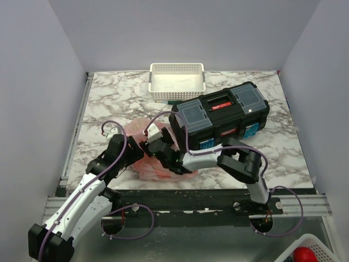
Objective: Take the fake fruits out of the plastic bag
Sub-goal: Adjust the plastic bag at the center of the board.
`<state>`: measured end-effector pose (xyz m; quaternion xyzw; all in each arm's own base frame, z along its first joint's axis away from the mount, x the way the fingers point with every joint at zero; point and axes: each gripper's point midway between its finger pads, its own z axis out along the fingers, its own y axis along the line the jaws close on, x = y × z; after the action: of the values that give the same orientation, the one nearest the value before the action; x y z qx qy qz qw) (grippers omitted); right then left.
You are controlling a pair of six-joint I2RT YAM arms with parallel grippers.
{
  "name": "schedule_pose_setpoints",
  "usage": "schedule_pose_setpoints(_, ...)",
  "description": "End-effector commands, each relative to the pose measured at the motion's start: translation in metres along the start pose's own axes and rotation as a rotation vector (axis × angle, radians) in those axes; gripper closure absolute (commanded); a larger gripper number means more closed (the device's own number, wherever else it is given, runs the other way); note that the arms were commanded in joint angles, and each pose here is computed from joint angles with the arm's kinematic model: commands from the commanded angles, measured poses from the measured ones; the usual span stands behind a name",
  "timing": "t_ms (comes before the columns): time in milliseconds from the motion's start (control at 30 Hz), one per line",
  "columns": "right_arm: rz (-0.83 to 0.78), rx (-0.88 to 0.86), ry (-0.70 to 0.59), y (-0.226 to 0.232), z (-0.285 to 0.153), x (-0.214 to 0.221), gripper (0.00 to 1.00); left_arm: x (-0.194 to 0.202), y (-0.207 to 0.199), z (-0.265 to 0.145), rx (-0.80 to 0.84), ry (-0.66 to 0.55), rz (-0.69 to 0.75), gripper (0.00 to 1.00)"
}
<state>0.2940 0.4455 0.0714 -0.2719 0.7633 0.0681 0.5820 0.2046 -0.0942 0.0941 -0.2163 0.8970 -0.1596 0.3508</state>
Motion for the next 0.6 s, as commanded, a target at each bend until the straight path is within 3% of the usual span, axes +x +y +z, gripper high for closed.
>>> schedule_pose_setpoints(0,0.043,-0.161,0.216,0.019,-0.024,0.073,0.14,-0.007,-0.013,-0.004,0.052,-0.013,0.032,0.3)
schedule_pose_setpoints(100,0.171,-0.273,0.201,0.041,-0.032,0.068,0.16,-0.009,-0.013,-0.003,0.062,-0.028,0.053,0.3)
schedule_pose_setpoints(367,0.181,-0.181,0.238,0.024,-0.004,0.074,0.25,0.001,-0.015,0.0,0.083,0.016,0.061,0.31)
schedule_pose_setpoints(567,0.328,-0.362,0.201,0.034,-0.04,0.038,0.26,0.003,-0.025,-0.003,0.16,0.016,0.096,0.3)
